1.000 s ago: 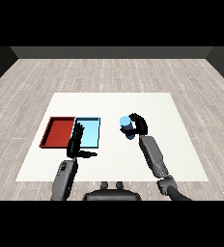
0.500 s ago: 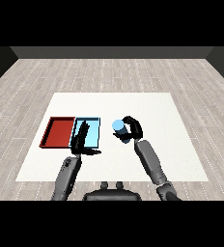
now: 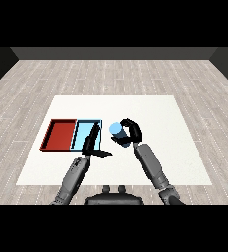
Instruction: Pick the blue can and put it in the blue box
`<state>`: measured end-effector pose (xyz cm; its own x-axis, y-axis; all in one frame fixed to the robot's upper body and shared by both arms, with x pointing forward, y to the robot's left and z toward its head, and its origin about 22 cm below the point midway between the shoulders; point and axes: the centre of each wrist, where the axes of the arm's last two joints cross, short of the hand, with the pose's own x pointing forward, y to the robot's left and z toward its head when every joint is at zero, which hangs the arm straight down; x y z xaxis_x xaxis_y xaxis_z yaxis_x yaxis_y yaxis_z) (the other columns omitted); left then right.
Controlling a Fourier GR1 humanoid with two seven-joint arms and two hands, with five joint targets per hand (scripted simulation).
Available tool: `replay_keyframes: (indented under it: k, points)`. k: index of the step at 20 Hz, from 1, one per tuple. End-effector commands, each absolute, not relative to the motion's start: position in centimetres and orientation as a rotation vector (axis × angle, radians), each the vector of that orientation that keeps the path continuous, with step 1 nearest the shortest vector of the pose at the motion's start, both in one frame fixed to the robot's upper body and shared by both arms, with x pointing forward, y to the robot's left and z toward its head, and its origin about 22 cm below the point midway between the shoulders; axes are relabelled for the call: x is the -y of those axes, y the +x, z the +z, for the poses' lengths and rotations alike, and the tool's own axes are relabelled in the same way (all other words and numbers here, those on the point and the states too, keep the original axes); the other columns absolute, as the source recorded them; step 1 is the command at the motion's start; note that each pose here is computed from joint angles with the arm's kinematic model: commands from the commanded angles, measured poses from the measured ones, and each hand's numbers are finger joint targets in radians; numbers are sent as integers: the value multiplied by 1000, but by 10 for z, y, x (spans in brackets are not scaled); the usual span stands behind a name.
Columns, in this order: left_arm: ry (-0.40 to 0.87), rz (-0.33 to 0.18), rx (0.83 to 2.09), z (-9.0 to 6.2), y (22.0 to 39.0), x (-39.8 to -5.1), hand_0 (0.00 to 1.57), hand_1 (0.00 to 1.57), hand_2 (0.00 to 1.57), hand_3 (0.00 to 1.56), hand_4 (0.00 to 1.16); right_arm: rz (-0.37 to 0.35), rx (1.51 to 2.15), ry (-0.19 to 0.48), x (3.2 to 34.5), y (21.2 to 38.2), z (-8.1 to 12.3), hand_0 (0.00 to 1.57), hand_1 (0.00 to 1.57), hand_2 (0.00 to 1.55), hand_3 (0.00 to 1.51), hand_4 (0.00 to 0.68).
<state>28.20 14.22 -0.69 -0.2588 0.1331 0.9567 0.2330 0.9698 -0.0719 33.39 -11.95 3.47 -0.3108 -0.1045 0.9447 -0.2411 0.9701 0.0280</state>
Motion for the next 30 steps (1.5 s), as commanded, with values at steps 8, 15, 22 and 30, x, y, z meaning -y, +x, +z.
replay_keyframes:
  k: [8, 15, 22, 30]
  points:
    - [-258, -104, 1756, -30, 281, -112, 0, 0, 0, 0, 0, 177, 1914, 287, 99, 324, 43, 1403, 1403, 1439, 1403, 668]
    - [-257, -126, 1738, -18, 298, -97, 0, 0, 0, 0, 0, 176, 1919, 318, 95, 326, 49, 1394, 1394, 1453, 1415, 680]
    - [-315, -120, 1714, -35, 298, -103, 0, 0, 0, 0, 0, 206, 1935, 326, 97, 319, 44, 1398, 1398, 1434, 1397, 657]
    - [-277, -163, 1718, -35, 308, -91, 0, 0, 0, 0, 0, 227, 1918, 367, 82, 306, 47, 1432, 1432, 1433, 1389, 620]
